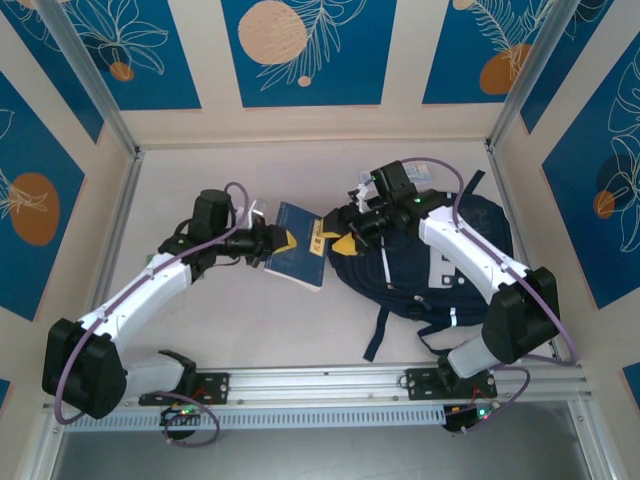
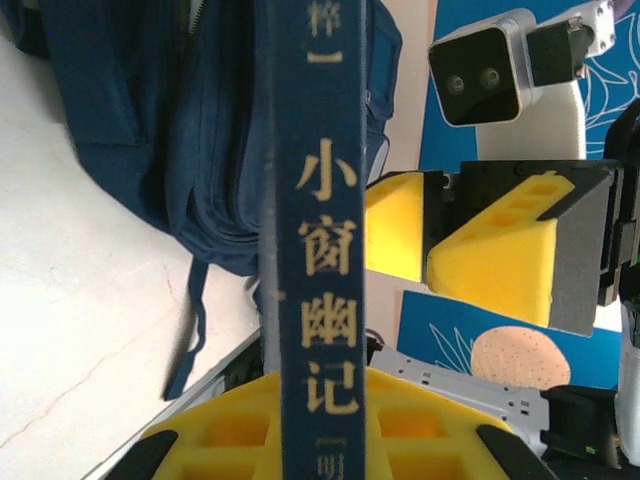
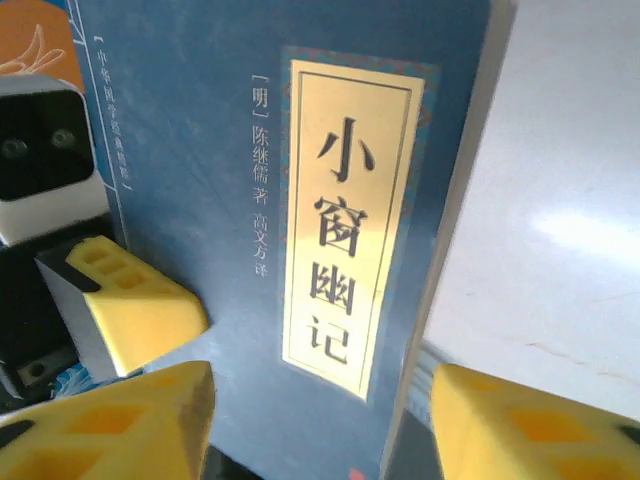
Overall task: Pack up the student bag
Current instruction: Pass the book.
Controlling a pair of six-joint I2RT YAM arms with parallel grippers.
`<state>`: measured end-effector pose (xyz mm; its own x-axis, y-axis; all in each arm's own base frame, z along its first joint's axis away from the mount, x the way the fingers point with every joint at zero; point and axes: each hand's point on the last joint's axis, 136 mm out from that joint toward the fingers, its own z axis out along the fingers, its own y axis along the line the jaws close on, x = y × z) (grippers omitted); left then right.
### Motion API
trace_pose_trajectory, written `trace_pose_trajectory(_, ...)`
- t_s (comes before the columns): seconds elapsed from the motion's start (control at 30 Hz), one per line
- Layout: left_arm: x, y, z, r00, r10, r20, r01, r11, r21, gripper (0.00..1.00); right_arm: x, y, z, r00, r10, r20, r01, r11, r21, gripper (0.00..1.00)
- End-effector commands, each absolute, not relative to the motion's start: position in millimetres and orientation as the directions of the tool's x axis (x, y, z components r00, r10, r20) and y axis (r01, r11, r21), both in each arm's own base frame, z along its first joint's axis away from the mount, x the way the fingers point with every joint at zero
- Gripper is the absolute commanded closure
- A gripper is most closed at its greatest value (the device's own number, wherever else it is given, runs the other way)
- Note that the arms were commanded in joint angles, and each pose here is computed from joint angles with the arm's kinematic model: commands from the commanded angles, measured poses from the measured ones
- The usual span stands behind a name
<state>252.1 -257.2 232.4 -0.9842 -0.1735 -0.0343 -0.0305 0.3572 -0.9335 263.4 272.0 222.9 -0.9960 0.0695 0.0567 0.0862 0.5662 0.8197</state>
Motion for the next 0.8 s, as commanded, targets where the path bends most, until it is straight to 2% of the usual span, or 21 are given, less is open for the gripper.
trace_pose_trajectory(0.0,256,-267,267,-0.983,-0.154,-0.097,0.050,0.285,-0.957,0.99,258,249,237,-0.993,0.115,-0.011,0.064,0.626,0.777,0.18)
trace_pose_trajectory(0.07,257,-270,273,-0.982,-0.155,-0.107,0.063,0.268,-0.961,1.00,260,245,239,-0.990,0.140,-0.005,0.082,0.605,0.792,0.07)
trace_pose_trajectory(0.1,257,-272,277,-0.981,-0.157,-0.113,0.069,0.261,-0.963,1.00,260,247,242,-0.990,0.144,0.005,0.088,0.577,0.812,0.07)
trace_pose_trajectory(0.33,246,-282,309,-0.975,-0.133,-0.176,0.147,0.198,-0.969,1.00,268,269,257,-0.980,0.164,0.112,0.160,0.321,0.934,0.08)
trace_pose_trajectory(0.43,239,-287,322,-0.975,-0.104,-0.197,0.177,0.173,-0.969,1.00,270,280,269,-0.984,0.141,0.112,0.143,0.232,0.962,0.12)
trace_pose_trajectory(0.5,237,-288,326,-0.975,-0.093,-0.202,0.185,0.167,-0.968,1.00,270,283,276,-0.985,0.135,0.108,0.133,0.194,0.972,0.21)
trace_pose_trajectory(0.53,237,-287,326,-0.976,-0.095,-0.198,0.179,0.175,-0.968,1.00,270,283,279,-0.985,0.136,0.105,0.128,0.178,0.976,0.28)
trace_pose_trajectory(0.67,244,-288,323,-0.979,-0.122,-0.161,0.135,0.200,-0.971,1.00,273,272,286,-0.970,0.222,0.097,0.131,0.147,0.980,0.83)
trace_pose_trajectory(0.7,245,-288,323,-0.980,-0.130,-0.149,0.122,0.196,-0.973,0.95,274,269,290,-0.966,0.242,0.088,0.124,0.138,0.983,0.90)
trace_pose_trajectory(0.73,247,-288,325,-0.980,-0.138,-0.142,0.114,0.193,-0.975,0.84,275,265,294,-0.961,0.263,0.084,0.121,0.129,0.984,0.98)
trace_pose_trajectory(0.77,248,-288,327,-0.980,-0.144,-0.139,0.110,0.192,-0.975,0.74,277,262,297,-0.955,0.285,0.082,0.121,0.120,0.985,1.00)
